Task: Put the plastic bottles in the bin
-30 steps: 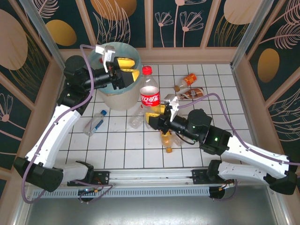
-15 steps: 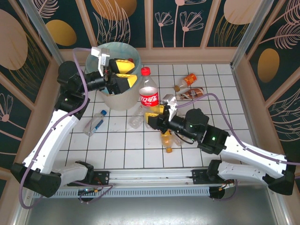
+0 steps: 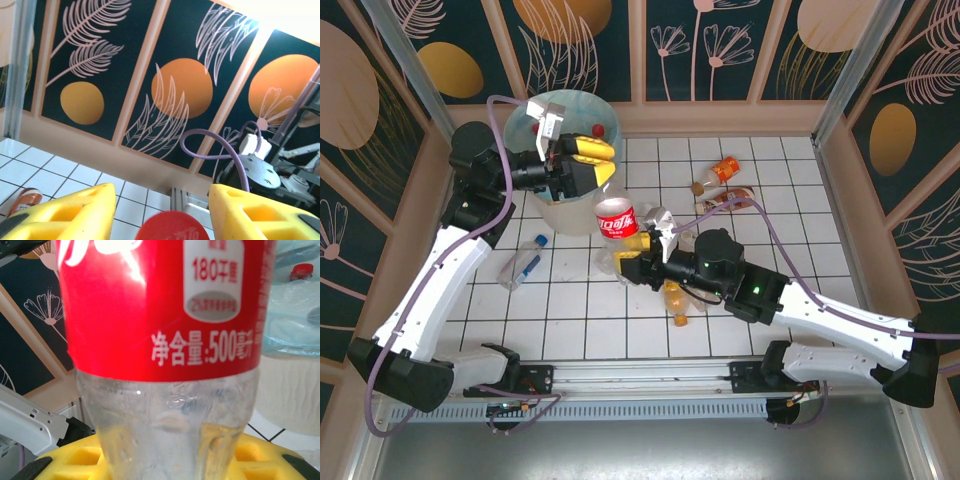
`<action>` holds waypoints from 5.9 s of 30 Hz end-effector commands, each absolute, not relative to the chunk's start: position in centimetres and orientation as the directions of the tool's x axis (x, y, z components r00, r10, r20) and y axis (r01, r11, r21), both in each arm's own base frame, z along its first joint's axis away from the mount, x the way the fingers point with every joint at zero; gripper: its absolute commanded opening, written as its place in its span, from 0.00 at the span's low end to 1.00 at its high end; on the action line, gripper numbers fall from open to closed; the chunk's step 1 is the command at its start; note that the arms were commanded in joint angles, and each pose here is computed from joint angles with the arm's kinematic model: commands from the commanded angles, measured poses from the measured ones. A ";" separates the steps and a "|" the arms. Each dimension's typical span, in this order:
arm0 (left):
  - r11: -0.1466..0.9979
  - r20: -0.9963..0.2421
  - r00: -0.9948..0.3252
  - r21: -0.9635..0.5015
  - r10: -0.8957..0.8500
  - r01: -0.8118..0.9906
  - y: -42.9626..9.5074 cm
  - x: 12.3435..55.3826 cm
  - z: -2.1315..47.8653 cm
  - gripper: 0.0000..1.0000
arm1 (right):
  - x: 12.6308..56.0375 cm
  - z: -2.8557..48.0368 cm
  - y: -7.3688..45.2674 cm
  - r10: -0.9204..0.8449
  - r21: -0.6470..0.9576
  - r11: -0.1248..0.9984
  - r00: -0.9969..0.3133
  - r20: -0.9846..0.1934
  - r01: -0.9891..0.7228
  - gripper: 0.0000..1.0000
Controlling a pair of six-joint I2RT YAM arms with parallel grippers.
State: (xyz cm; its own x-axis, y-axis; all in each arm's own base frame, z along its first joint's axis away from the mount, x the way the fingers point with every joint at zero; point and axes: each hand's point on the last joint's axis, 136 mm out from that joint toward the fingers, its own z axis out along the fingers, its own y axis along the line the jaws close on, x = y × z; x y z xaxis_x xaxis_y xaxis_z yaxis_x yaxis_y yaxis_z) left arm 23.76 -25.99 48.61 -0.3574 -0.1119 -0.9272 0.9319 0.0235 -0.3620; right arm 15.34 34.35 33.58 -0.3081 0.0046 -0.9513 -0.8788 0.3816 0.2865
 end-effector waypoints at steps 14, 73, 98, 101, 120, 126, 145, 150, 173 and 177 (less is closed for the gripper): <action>0.081 -0.949 -0.268 -0.284 -0.164 0.955 -25.3 23.1 50.8 0.06 | 16.4 36.0 34.0 0.086 0.292 0.415 -0.283 -0.955 -0.862 0.51; 0.947 -0.939 -0.343 -0.104 0.007 0.303 -15.7 50.8 28.8 0.00 | 22.9 37.8 33.8 0.225 0.394 0.666 -0.332 -0.916 -0.634 0.78; 0.928 -0.884 -0.466 -0.200 -0.033 0.314 -17.3 53.2 26.2 0.00 | 23.6 36.5 33.9 0.185 0.376 0.692 -0.352 -0.917 -0.617 0.78; 0.919 -0.882 -0.467 -0.232 -0.061 0.318 -17.6 53.3 26.8 0.02 | 23.6 36.4 33.9 0.183 0.375 0.694 -0.354 -0.917 -0.614 0.78; 0.895 -0.900 -0.394 -0.320 -0.186 0.310 -17.7 53.2 35.6 0.36 | 23.9 36.0 33.8 0.178 0.377 0.689 -0.360 -0.916 -0.619 0.78; 0.924 -0.848 -0.499 -0.319 -0.179 0.209 -16.9 54.3 29.7 0.25 | 23.7 35.6 33.4 0.175 0.382 0.691 -0.372 -0.912 -0.613 0.78; 0.875 -0.765 -0.622 -0.407 -0.169 0.262 -19.4 54.2 27.3 0.18 | 23.5 35.6 33.2 0.187 0.404 0.682 -0.389 -0.902 -0.610 0.78; 0.848 -0.860 -0.461 -0.401 -0.219 0.346 -19.3 53.4 37.8 0.34 | 23.4 36.2 33.3 0.187 0.405 0.678 -0.388 -0.902 -0.614 0.78; 0.973 -0.965 -0.141 -0.229 -0.223 0.027 -4.7 30.2 38.8 0.57 | 23.9 24.7 40.2 0.056 0.436 0.802 -0.674 -0.736 -0.409 0.74; 0.962 -0.939 -0.216 -0.271 -0.269 -0.023 -3.8 28.0 34.2 0.58 | 24.3 20.5 39.8 0.138 0.463 0.853 -0.750 -0.647 -0.242 0.76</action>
State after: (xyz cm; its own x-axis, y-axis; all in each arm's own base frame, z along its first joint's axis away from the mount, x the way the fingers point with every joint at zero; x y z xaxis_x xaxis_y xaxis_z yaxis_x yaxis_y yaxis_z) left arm 29.13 -5.32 37.45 -0.1597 -0.2214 -0.9620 0.0773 0.9687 -0.2358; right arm 23.67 40.62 21.93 -0.7046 0.0282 -0.7091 -0.3927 0.8167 0.4228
